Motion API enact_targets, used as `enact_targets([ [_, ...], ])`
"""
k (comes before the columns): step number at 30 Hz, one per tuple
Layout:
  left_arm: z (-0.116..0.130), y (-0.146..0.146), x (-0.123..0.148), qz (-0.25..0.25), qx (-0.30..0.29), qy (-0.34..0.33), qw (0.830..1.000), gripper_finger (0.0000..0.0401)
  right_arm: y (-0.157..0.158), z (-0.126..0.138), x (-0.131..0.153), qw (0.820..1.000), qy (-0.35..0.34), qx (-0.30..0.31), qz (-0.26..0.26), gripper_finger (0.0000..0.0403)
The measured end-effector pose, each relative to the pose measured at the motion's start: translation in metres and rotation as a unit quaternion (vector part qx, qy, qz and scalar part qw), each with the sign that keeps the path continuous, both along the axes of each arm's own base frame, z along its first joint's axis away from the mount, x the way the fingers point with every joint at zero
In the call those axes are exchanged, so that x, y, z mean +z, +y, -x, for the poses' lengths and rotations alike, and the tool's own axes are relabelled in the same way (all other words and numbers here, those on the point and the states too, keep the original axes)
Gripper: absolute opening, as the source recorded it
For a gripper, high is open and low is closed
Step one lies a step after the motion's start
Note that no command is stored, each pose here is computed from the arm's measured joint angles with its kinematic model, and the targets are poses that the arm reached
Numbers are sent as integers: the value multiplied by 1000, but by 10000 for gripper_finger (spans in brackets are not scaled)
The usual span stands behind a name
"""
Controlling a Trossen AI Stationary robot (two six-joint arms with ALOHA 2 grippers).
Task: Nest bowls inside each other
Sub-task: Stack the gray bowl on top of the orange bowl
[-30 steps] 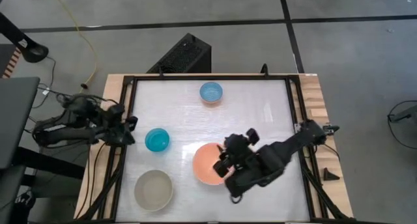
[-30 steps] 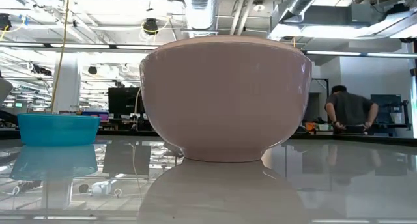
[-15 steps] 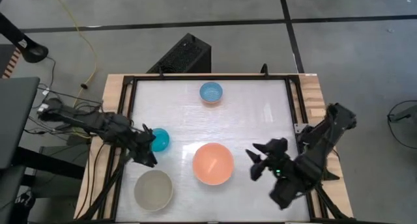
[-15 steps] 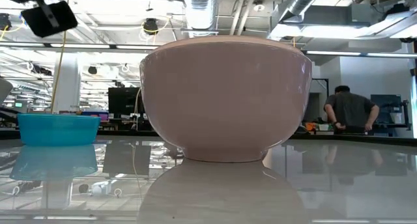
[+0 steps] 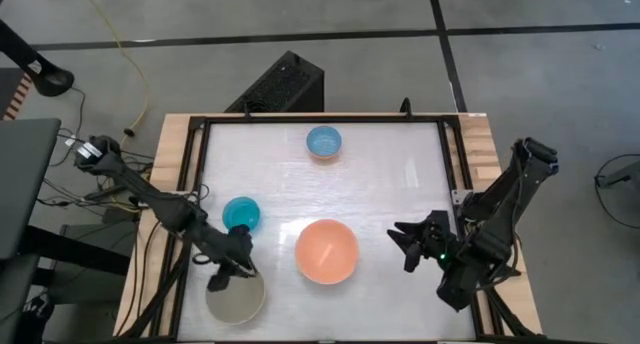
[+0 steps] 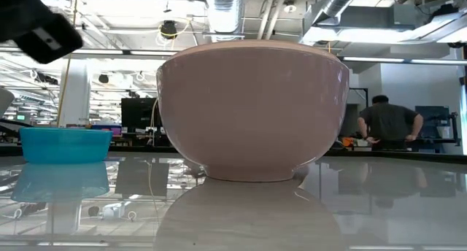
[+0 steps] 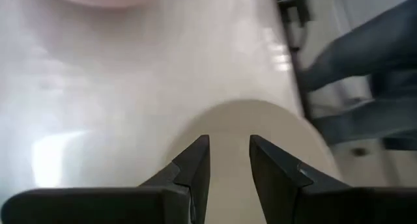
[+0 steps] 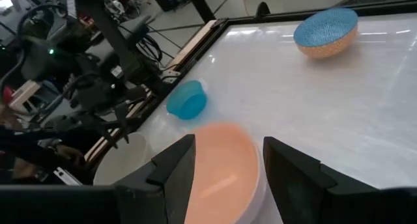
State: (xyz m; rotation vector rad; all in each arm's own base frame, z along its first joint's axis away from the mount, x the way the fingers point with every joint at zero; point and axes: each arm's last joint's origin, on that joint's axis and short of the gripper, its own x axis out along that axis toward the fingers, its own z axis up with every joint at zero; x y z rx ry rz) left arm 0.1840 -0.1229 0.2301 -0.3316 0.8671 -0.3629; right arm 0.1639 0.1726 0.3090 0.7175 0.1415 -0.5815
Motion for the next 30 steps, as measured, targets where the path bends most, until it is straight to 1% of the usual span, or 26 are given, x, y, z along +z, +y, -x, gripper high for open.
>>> enact_targets([
  [2, -7, -3, 1, -45, 0, 10, 999, 97, -2, 1, 0, 1000, 2, 1, 3, 212],
  [6, -20, -11, -5, -107, -21, 48, 993, 97, -3, 3, 2, 1000, 5, 7, 8, 212],
  [12, -32, -19, -29, -153, -33, 114, 981, 97, 0, 5, 2, 1000, 7, 17, 5, 212],
  [15, -34, -19, -45, -179, -31, 157, 971, 97, 3, 8, 2, 1000, 6, 24, 3, 212],
  [16, -35, -19, -49, -182, -29, 167, 968, 97, 4, 9, 2, 1000, 5, 27, 3, 212],
  [20, -40, -18, -59, -170, -30, 201, 964, 97, 7, 10, 2, 999, 2, 34, -3, 212],
  [23, -42, -16, -62, -161, -27, 211, 964, 97, 8, 11, 3, 999, 0, 36, -6, 212],
  [26, -45, -13, -57, -156, -18, 210, 965, 97, 8, 11, 3, 999, -3, 37, -9, 212],
  [30, -53, -11, -39, -152, -13, 176, 972, 97, 9, 10, 3, 999, -3, 37, -10, 212],
])
